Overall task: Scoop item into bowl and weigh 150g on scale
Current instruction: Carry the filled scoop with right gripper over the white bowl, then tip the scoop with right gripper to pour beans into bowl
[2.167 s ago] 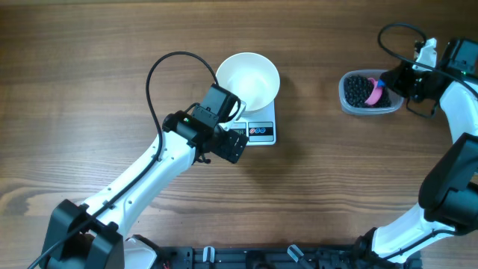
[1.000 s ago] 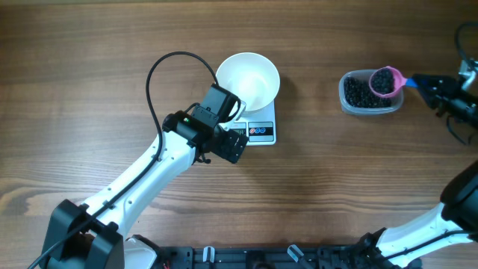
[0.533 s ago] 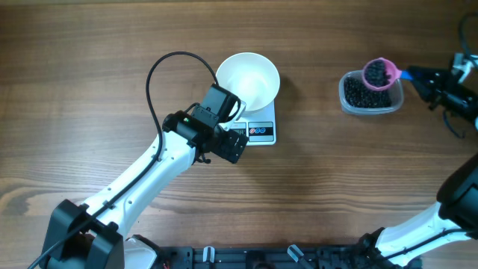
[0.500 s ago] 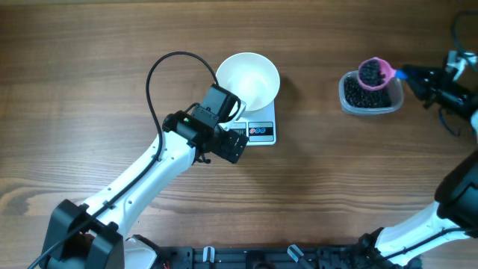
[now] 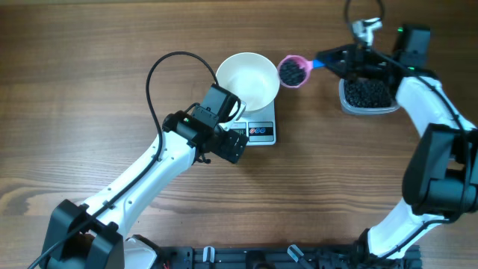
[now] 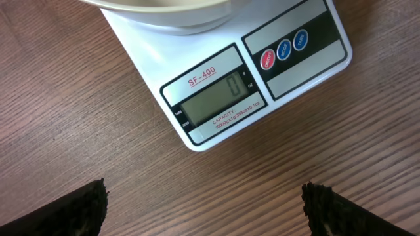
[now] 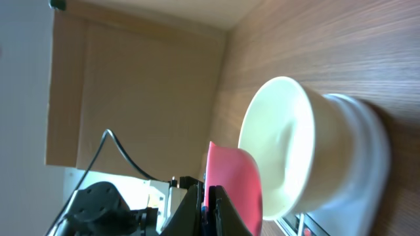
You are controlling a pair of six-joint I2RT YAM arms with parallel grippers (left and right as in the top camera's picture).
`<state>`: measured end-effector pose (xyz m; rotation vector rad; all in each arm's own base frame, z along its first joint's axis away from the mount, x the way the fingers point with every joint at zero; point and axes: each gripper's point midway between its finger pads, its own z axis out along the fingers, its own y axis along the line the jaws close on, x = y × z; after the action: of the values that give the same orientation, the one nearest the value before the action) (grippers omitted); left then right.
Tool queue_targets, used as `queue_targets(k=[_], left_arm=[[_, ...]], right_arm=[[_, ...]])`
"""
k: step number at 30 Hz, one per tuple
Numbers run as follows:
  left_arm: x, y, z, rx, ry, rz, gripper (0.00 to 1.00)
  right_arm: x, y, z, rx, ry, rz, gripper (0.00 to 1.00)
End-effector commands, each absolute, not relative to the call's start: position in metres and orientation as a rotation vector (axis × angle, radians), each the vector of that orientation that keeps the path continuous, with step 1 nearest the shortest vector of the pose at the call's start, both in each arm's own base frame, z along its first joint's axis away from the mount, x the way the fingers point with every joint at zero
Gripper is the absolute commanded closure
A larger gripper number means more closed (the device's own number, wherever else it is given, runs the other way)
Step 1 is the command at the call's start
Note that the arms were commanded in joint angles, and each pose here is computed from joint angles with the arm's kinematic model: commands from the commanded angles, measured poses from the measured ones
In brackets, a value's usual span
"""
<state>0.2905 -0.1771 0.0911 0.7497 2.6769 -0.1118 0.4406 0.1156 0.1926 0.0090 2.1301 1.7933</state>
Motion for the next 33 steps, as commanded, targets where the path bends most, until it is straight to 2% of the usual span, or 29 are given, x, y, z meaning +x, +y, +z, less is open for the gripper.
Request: queue_targets(k=[1, 5, 8, 10, 16, 24, 33], left_arm=[[0.288, -0.178, 0.095, 0.764, 2.663, -0.13, 0.0], [0.288, -0.178, 0.095, 0.764, 2.663, -0.13, 0.0], [0.288, -0.178, 0.095, 0.764, 2.663, -0.13, 0.0], [0.288, -0.178, 0.095, 0.764, 2.663, -0.13, 0.0], [0.288, -0.178, 0.095, 0.764, 2.663, -0.13, 0.0], [0.288, -0.178, 0.095, 0.764, 2.663, -0.13, 0.0], [0.288, -0.178, 0.095, 0.764, 2.663, -0.13, 0.0]], right_arm=[[0.447, 0.147, 0.179, 0.022, 2.198, 1.734, 0.96], [0.462, 0.17, 0.157, 0.064, 2.273, 1.512, 0.96], [0.467, 0.185, 0.155, -0.036, 2.247, 1.41, 0.96], [0.465, 0.2, 0.161, -0.189, 2.187, 1.372, 0.96], [0.463, 0.21, 0.19, -0.336, 2.063, 1.365, 0.96], [0.45, 0.214, 0.237, -0.683, 1.824, 1.122, 0.96], [0.44, 0.222, 0.24, -1.03, 1.572, 0.887, 0.96]])
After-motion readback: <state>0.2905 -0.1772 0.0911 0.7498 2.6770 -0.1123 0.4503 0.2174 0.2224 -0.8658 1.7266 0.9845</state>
